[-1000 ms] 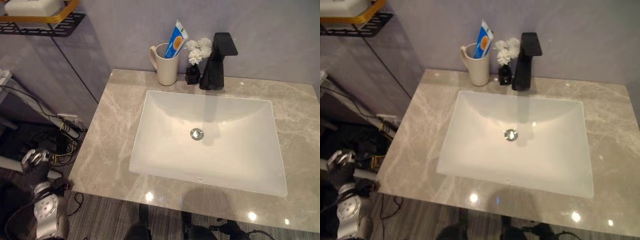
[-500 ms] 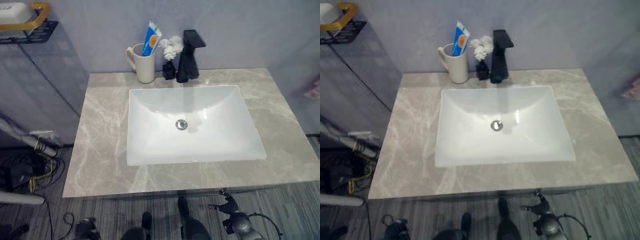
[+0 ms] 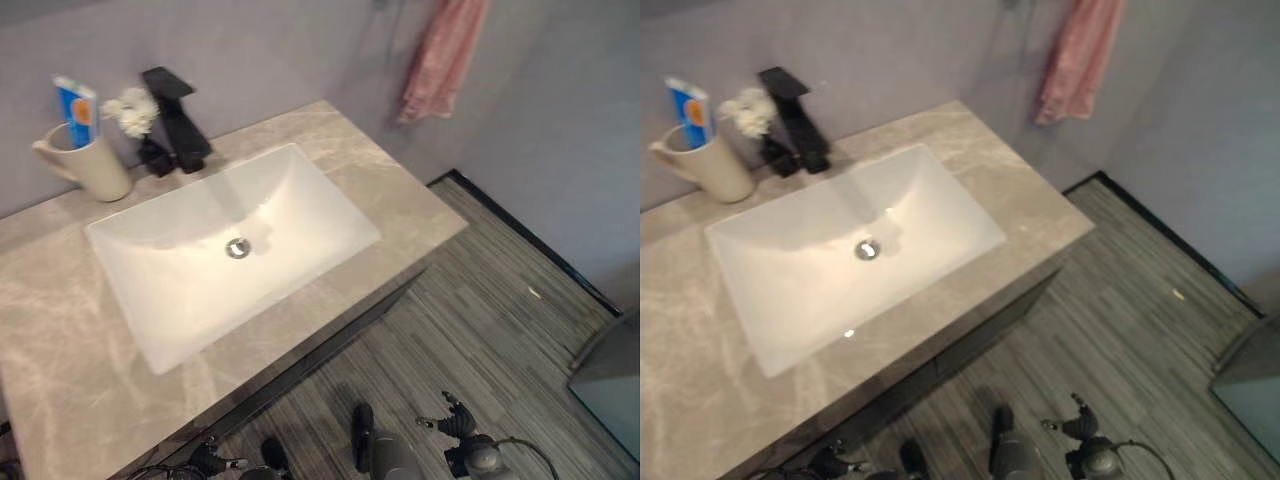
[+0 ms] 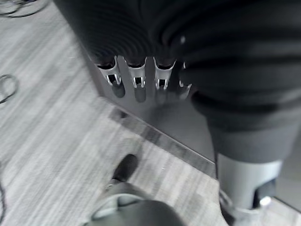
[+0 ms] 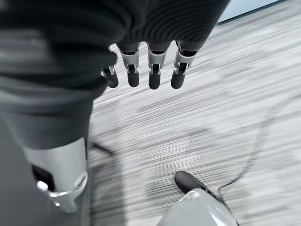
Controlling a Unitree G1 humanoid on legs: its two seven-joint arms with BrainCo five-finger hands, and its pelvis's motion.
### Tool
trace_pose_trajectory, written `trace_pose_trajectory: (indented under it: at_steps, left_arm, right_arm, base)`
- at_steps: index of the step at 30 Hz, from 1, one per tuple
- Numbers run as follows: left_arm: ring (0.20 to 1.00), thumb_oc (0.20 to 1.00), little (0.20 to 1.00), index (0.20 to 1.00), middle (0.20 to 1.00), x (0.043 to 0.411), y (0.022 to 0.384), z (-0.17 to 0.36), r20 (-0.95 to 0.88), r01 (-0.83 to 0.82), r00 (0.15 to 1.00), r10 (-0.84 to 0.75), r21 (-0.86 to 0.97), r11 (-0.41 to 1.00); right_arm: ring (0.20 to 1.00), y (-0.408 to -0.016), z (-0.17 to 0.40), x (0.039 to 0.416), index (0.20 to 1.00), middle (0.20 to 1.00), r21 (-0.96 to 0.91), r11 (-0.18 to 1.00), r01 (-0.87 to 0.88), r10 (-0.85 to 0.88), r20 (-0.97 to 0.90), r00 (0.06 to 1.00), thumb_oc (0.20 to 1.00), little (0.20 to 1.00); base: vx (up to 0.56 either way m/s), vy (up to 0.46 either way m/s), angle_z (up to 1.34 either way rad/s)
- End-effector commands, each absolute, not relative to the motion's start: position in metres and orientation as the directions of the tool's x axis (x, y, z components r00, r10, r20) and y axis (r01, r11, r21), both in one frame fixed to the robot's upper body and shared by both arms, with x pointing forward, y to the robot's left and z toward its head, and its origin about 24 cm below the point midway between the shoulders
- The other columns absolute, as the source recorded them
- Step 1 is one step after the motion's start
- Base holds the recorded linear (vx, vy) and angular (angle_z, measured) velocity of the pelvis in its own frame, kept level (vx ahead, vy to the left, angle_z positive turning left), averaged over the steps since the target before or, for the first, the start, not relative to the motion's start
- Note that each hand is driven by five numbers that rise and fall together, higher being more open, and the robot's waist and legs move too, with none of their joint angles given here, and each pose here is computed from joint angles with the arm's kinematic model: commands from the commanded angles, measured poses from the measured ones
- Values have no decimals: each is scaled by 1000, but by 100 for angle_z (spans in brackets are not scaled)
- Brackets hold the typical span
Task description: Put brush and paste in cup on sink, flatten towel.
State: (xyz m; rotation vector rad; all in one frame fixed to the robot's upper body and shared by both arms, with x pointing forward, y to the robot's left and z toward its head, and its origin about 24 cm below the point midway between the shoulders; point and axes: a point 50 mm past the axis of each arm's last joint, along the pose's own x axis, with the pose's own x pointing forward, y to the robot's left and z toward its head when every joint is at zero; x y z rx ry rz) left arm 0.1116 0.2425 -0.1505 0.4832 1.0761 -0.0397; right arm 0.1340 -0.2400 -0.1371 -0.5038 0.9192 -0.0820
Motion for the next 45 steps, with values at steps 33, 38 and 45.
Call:
trace_pose_trajectory:
  at_steps: [33,38,45]
  left_arm:
    - [1000,1000,1000,1000,1000,223,214,-72,-381,-94,900,213,306,947]
    - [1000,1000,1000,1000,1000,233,210,-61,-323,-108,925,200,281,954]
    - [1000,1000,1000,1000,1000,226,196,-70,-363,-49,919,153,280,959]
  right_arm:
    - [1000,-214,-90,206,1000,1000,-109,976,190,-219,-490,844,1000,1000]
    - [1000,-207,-82,217,1000,1000,-73,981,181,-194,-450,872,1000,1000]
    - [1000,-208,-89,208,1000,1000,-58,975,216,-217,-483,849,1000,1000]
  base:
    - [18,-85,-83]
    - [31,1,2]
    - [138,107,6]
